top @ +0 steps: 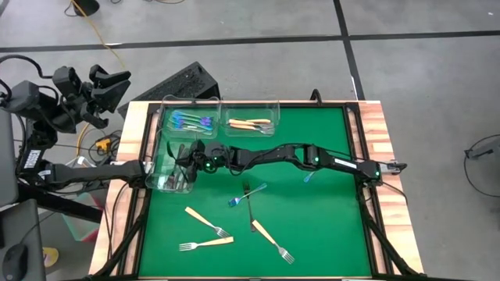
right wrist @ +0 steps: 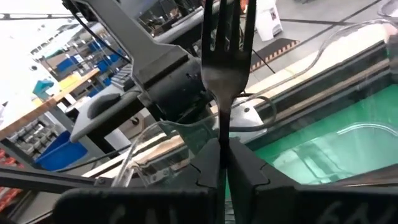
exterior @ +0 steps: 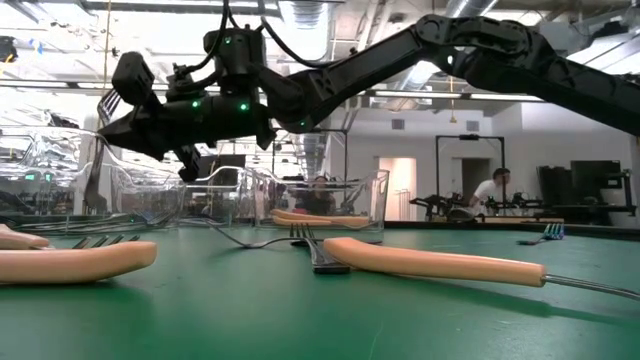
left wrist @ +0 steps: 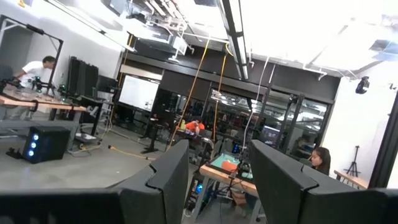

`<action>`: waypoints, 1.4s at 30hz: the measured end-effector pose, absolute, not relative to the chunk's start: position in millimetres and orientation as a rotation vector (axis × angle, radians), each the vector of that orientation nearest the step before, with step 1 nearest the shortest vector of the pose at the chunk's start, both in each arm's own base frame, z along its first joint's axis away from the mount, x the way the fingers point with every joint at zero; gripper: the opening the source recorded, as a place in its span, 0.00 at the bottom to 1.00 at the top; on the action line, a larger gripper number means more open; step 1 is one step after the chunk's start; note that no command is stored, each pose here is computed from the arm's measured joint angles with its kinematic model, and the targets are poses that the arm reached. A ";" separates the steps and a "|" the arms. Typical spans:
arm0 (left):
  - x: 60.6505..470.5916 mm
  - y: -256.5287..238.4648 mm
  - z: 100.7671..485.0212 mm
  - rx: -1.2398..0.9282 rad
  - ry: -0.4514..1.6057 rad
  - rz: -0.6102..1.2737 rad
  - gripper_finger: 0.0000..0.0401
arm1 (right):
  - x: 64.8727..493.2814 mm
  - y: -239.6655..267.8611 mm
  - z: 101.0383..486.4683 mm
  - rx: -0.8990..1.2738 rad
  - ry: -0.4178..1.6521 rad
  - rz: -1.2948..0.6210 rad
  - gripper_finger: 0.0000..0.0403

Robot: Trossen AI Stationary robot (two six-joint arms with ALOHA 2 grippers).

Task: Sort silverware by color (type)
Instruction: Put the black fork into the middle left transparent bin, then put the iridescent fork into the top left transparent bin

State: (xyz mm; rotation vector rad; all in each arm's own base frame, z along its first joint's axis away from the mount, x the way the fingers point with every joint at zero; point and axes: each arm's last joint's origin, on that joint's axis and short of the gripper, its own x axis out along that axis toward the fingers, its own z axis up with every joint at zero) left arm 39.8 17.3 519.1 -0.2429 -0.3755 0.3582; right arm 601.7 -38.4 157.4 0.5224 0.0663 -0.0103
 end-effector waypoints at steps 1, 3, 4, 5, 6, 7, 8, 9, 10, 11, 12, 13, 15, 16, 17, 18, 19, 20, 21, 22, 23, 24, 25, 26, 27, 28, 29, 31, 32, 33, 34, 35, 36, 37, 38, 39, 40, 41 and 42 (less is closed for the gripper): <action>39.8 17.3 519.1 -0.243 -0.376 0.358 0.38 | 601.7 -38.5 157.3 0.520 0.066 -0.015 0.10; 39.8 17.3 519.1 -0.243 -0.375 0.358 0.38 | 601.6 -38.9 156.7 0.520 0.069 -0.028 0.15; 39.8 17.3 519.1 -0.243 -0.375 0.358 0.38 | 601.6 -39.4 156.7 0.520 0.068 -0.029 0.17; 39.8 17.3 519.1 -0.243 -0.375 0.358 0.38 | 601.6 -39.4 157.0 0.520 0.065 -0.030 0.20; 39.8 17.3 519.1 -0.243 -0.375 0.358 0.38 | 601.6 -39.5 157.4 0.520 0.062 -0.031 0.22; 39.8 17.3 519.1 -0.243 -0.375 0.358 0.38 | 601.6 -39.5 157.6 0.520 0.061 -0.030 0.24; 39.8 17.3 519.1 -0.243 -0.375 0.358 0.38 | 601.6 -39.5 157.6 0.520 0.062 -0.031 0.27; 39.8 17.3 519.1 -0.243 -0.375 0.358 0.38 | 601.6 -39.5 157.4 0.520 0.063 -0.031 0.29; 39.8 17.3 519.1 -0.243 -0.375 0.358 0.38 | 601.6 -39.9 157.2 0.520 0.065 -0.033 0.32; 39.8 17.3 519.1 -0.243 -0.375 0.358 0.38 | 601.5 -40.6 157.2 0.520 0.065 -0.034 0.35; 39.8 17.3 519.0 -0.243 -0.375 0.358 0.38 | 601.4 -42.0 157.3 0.520 0.065 -0.031 0.37; 39.9 17.3 518.8 -0.243 -0.373 0.359 0.38 | 601.3 -42.5 158.2 0.521 0.067 -0.015 0.40; 40.1 17.4 517.9 -0.234 -0.360 0.363 0.38 | 600.1 -45.3 164.3 0.533 0.078 0.026 0.44; 40.4 17.5 517.1 -0.230 -0.350 0.365 0.38 | 599.3 -46.6 169.8 0.534 0.077 0.045 0.46; 40.6 17.6 516.2 -0.227 -0.341 0.367 0.38 | 597.8 -48.4 178.4 0.533 0.077 0.058 0.47; 40.8 17.7 515.4 -0.229 -0.332 0.369 0.38 | 595.5 -51.1 189.0 0.532 0.081 0.068 0.48; 41.0 17.8 515.0 -0.230 -0.328 0.370 0.38 | 592.5 -53.3 201.0 0.529 0.094 0.076 0.49; 41.2 17.9 514.6 -0.230 -0.324 0.371 0.38 | 589.9 -55.8 212.0 0.513 0.091 0.079 0.49; 41.3 17.9 514.2 -0.230 -0.319 0.371 0.38 | 586.7 -58.3 224.2 0.491 0.090 0.079 0.49; 41.2 17.9 513.8 -0.228 -0.315 0.373 0.38 | 582.3 -61.0 235.6 0.472 0.114 0.077 0.49; 41.3 17.9 513.7 -0.225 -0.313 0.373 0.38 | 577.8 -63.3 245.8 0.447 0.134 0.076 0.49; 41.3 17.9 513.6 -0.222 -0.311 0.374 0.38 | 572.8 -65.1 256.6 0.411 0.154 0.071 0.49; 41.3 17.9 513.6 -0.219 -0.310 0.374 0.38 | 567.1 -67.2 266.3 0.371 0.184 0.063 0.48; 41.3 17.9 513.6 -0.219 -0.310 0.374 0.38 | 560.1 -70.7 278.5 0.329 0.208 0.050 0.48; 41.3 17.9 513.6 -0.218 -0.310 0.374 0.38 | 550.7 -74.5 292.1 0.289 0.244 0.033 0.48; 41.3 17.9 513.6 -0.218 -0.310 0.374 0.38 | 541.1 -78.4 306.8 0.253 0.262 0.020 0.47; 41.3 17.9 513.5 -0.214 -0.309 0.375 0.38 | 531.7 -81.7 322.2 0.216 0.266 0.002 0.47; 41.3 17.9 513.4 -0.196 -0.303 0.378 0.38 | 508.2 -89.0 353.0 0.166 0.296 -0.037 0.47; 41.5 18.0 512.9 -0.191 -0.297 0.380 0.38 | 497.4 -92.0 365.1 0.142 0.312 -0.060 0.47; 41.6 18.1 512.3 -0.188 -0.290 0.381 0.38 | 487.1 -94.3 377.3 0.117 0.316 -0.079 0.47; 41.7 18.1 511.7 -0.189 -0.284 0.382 0.38 | 475.8 -96.1 388.9 0.093 0.328 -0.100 0.47; 41.8 18.2 511.2 -0.190 -0.279 0.383 0.38 | 464.4 -97.2 399.0 0.070 0.346 -0.115 0.47; 41.9 18.2 511.1 -0.190 -0.278 0.383 0.38 | 454.1 -97.1 409.5 0.047 0.351 -0.123 0.46; 41.8 18.2 511.2 -0.190 -0.279 0.383 0.38 | 442.3 -96.2 422.3 0.021 0.345 -0.133 0.46; 41.8 18.2 511.3 -0.190 -0.279 0.383 0.38 | 428.9 -94.4 435.3 -0.001 0.343 -0.135 0.46; 41.8 18.1 511.4 -0.189 -0.281 0.383 0.38 | 414.3 -93.1 448.3 -0.018 0.342 -0.140 0.46; 41.8 18.1 511.5 -0.189 -0.281 0.382 0.38 | 399.7 -91.4 460.9 -0.033 0.335 -0.144 0.46; 41.7 18.1 511.3 -0.187 -0.279 0.383 0.38 | 385.3 -89.4 472.4 -0.046 0.330 -0.151 0.46; 41.9 18.2 511.1 -0.181 -0.276 0.384 0.38 | 370.1 -87.5 483.0 -0.058 0.331 -0.164 0.46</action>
